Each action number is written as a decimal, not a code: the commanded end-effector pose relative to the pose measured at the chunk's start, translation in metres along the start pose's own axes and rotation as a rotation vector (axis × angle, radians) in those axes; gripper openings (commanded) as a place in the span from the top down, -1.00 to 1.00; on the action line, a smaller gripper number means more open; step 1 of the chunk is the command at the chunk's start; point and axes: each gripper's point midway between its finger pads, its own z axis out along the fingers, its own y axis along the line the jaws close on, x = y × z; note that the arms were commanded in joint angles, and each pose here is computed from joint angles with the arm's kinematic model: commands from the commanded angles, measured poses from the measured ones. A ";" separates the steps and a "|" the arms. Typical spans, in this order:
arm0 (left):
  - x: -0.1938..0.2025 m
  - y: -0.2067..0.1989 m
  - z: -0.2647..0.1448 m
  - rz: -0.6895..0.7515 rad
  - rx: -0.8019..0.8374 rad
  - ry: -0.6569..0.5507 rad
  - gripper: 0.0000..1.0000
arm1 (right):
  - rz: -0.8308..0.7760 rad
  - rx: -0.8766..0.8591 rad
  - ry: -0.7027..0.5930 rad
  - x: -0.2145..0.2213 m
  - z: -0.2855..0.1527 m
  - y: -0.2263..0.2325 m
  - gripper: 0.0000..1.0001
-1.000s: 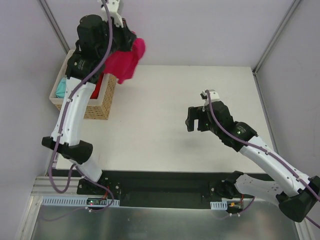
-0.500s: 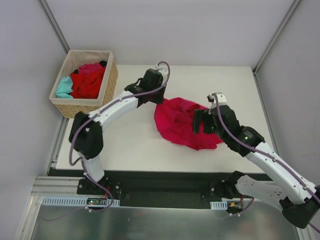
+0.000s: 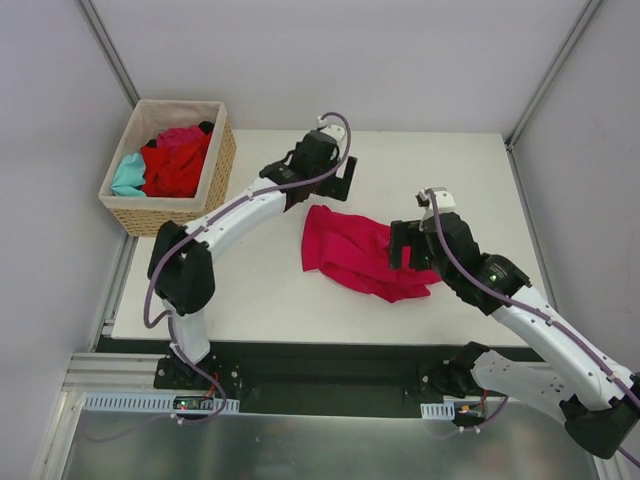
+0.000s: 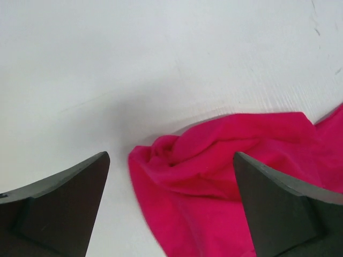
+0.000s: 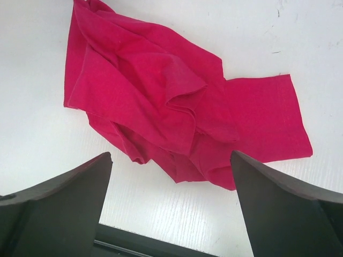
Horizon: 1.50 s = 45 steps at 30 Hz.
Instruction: Fold and stack the t-shirts
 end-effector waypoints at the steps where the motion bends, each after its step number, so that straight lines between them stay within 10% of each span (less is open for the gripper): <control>1: -0.074 0.051 -0.111 -0.042 -0.240 -0.160 -0.98 | -0.013 0.013 -0.013 0.000 0.002 -0.002 -0.93; 12: 0.025 0.156 -0.222 -0.320 -0.573 -0.039 -0.98 | 0.004 -0.044 0.014 0.008 0.018 0.014 -0.93; 32: 0.145 0.222 -0.206 -0.566 -0.739 0.241 -0.98 | -0.012 -0.054 0.005 0.009 0.009 0.013 -0.93; 45: 0.140 0.272 -0.146 -0.600 -0.768 0.281 -0.98 | -0.004 -0.053 0.001 0.010 0.013 0.014 -0.93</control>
